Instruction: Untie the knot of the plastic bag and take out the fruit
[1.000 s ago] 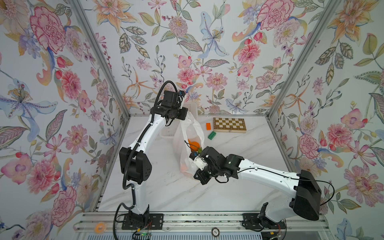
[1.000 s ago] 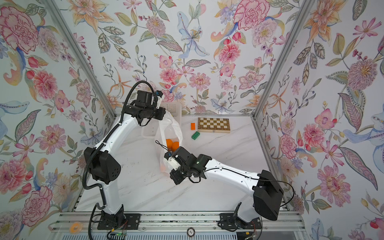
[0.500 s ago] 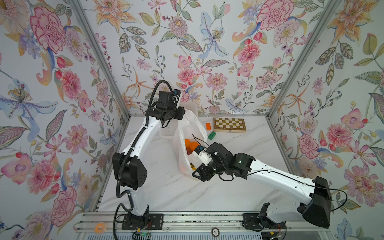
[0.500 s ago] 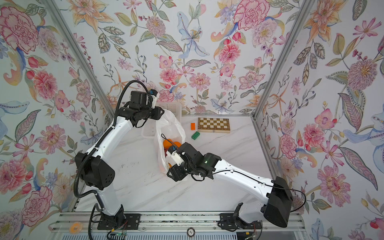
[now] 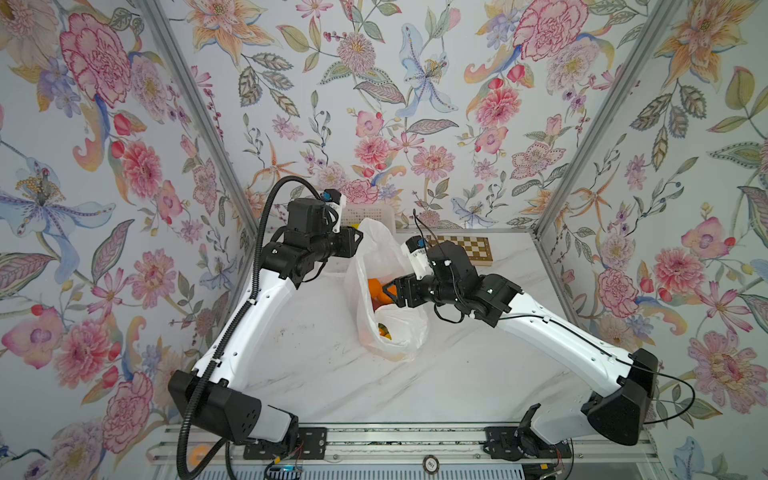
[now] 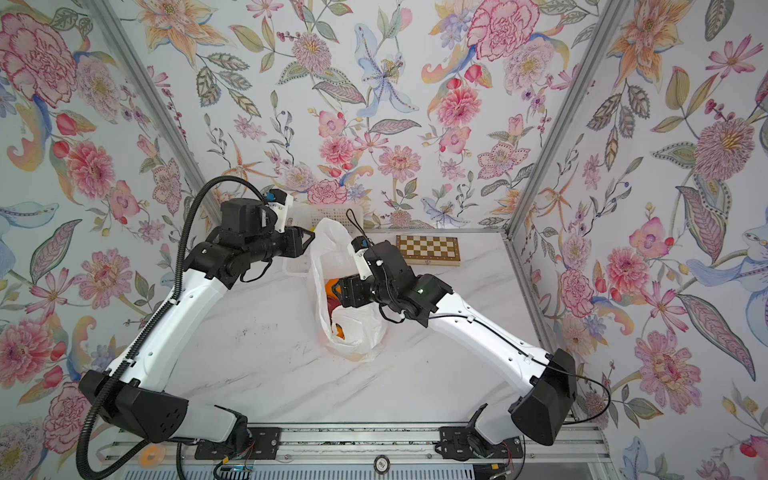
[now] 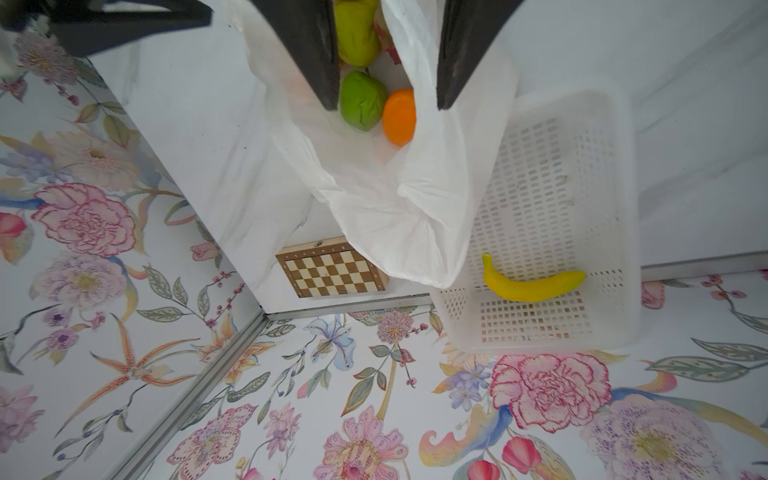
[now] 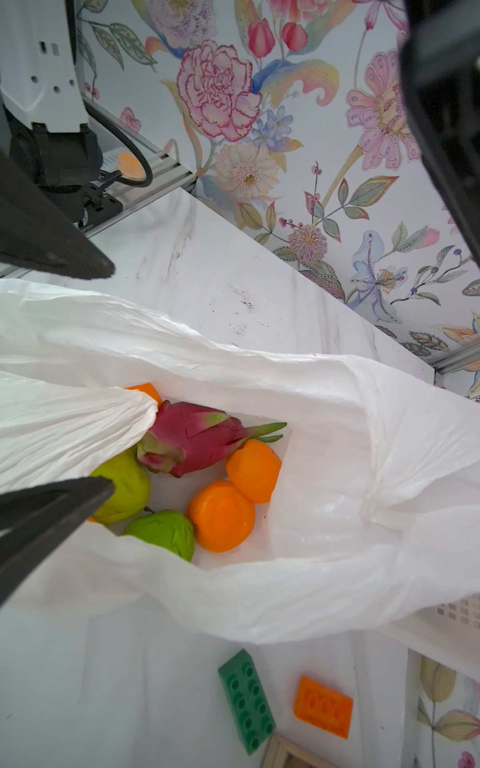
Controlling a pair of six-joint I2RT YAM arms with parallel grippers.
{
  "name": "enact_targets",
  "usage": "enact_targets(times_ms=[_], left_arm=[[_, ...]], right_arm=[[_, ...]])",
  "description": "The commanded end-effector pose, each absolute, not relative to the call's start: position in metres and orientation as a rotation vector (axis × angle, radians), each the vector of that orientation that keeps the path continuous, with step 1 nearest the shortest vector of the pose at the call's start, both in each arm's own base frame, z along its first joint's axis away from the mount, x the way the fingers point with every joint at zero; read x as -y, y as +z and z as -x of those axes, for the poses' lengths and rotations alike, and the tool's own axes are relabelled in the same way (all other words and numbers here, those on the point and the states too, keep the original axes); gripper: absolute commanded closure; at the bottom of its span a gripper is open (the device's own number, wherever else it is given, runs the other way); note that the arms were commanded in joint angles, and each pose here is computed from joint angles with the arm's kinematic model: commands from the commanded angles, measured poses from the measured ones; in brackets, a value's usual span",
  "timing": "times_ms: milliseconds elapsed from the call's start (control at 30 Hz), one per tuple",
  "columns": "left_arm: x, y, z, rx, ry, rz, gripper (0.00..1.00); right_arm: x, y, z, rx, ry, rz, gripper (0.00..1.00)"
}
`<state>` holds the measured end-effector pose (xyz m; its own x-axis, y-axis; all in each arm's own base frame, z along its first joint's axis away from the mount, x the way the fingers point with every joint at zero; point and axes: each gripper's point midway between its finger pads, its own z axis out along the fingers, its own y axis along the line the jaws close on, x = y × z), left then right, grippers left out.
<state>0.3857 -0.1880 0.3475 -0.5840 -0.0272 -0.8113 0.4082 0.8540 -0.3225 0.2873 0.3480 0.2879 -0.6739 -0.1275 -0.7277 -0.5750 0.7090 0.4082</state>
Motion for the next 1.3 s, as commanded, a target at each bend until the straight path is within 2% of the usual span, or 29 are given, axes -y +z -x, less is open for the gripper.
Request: enact_targets(times_ms=[0,100,267,333,467,567,700,833,900,1100,1267], left_arm=[[0.204,0.308,-0.366,-2.247,-0.695,-0.251,0.59],[0.200,0.266,-0.361,-2.346,-0.603,-0.248,0.57],[0.203,0.219,-0.344,-2.470,-0.572,-0.315,0.43],[0.196,0.201,-0.337,-2.516,-0.527,-0.319,0.41],[0.161,0.155,-0.319,-2.675,-0.274,-0.333,0.45],[0.150,0.136,-0.302,-2.739,-0.223,-0.365,0.49],[0.157,0.128,-0.278,-2.760,-0.339,-0.365,0.50],[0.151,0.115,-0.254,-2.801,-0.190,-0.510,0.49],[0.151,0.111,-0.247,-2.824,-0.192,-0.523,0.49],[0.168,0.146,-0.254,-2.707,-0.353,-0.464,0.45],[0.170,0.180,-0.261,-2.616,-0.383,-0.415,0.41]], right_arm=[[-0.352,0.263,-0.305,-2.313,0.842,0.435,0.24],[-0.354,0.238,-0.312,-2.403,0.863,0.412,0.26],[-0.346,0.194,-0.299,-2.589,0.793,0.419,0.30],[-0.335,0.174,-0.288,-2.678,0.703,0.423,0.32],[-0.313,0.144,-0.239,-2.812,0.530,0.580,0.34],[-0.299,0.129,-0.198,-2.856,0.452,0.725,0.34],[-0.281,0.118,-0.170,-2.908,0.431,0.717,0.34],[-0.269,0.111,-0.161,-2.921,0.361,0.739,0.34],[-0.268,0.107,-0.159,-2.934,0.349,0.746,0.34],[-0.288,0.128,-0.168,-2.902,0.404,0.730,0.31],[-0.310,0.162,-0.184,-2.831,0.499,0.654,0.30]])
